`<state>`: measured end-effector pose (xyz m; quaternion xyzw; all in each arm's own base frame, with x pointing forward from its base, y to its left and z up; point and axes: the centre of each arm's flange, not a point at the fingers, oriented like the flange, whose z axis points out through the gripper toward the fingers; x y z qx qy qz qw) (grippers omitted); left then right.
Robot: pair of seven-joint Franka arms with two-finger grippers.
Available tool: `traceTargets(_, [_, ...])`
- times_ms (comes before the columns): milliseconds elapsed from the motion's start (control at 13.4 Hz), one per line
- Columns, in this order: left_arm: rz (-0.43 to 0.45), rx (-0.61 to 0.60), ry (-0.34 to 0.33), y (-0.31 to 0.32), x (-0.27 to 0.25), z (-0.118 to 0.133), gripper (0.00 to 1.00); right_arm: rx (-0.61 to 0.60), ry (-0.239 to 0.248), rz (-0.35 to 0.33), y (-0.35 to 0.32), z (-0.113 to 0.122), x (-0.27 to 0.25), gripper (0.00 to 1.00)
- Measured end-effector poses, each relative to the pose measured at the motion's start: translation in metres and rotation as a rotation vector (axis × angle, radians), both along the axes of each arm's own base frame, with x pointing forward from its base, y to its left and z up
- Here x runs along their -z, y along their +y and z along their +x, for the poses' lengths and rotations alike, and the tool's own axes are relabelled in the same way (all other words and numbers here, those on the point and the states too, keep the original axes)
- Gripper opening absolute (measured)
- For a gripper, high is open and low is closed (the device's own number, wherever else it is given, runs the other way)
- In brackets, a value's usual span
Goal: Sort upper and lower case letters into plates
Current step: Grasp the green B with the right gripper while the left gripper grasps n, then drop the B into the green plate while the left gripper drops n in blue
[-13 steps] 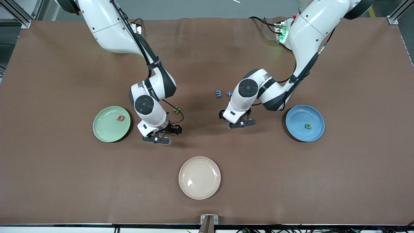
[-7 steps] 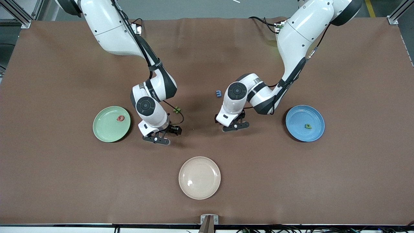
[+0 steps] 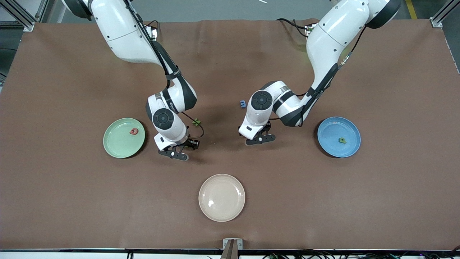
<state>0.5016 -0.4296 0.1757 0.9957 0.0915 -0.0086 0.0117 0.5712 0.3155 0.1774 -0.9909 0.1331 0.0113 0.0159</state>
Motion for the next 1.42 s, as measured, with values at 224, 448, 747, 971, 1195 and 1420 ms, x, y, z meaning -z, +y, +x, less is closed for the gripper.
traceTargets(224, [0.024,0.009,0.028,-0.003,0.002,-0.007,0.76,0.002,0.005,-0.002,0.000,0.000,0.000,0.51])
traceTargets(448, [0.026,-0.001,0.063,-0.006,0.002,-0.014,0.67,0.002,0.006,-0.003,0.000,0.000,0.000,0.52])
traceTargets(747, [0.024,-0.003,0.066,-0.007,0.001,-0.014,0.56,0.008,0.007,-0.003,0.000,0.000,0.000,0.52])
traceTargets(971, [0.024,-0.004,0.066,-0.006,0.001,-0.014,0.53,0.021,0.017,-0.007,-0.001,-0.001,-0.002,0.26])
traceTargets(1195, [0.022,-0.004,0.064,-0.007,0.001,-0.013,0.39,0.023,0.018,-0.008,-0.001,-0.001,-0.002,0.26])
traceTargets(1420, [0.022,-0.002,0.064,-0.008,0.000,-0.014,0.27,0.037,0.049,-0.024,-0.016,0.005,-0.009,0.26])
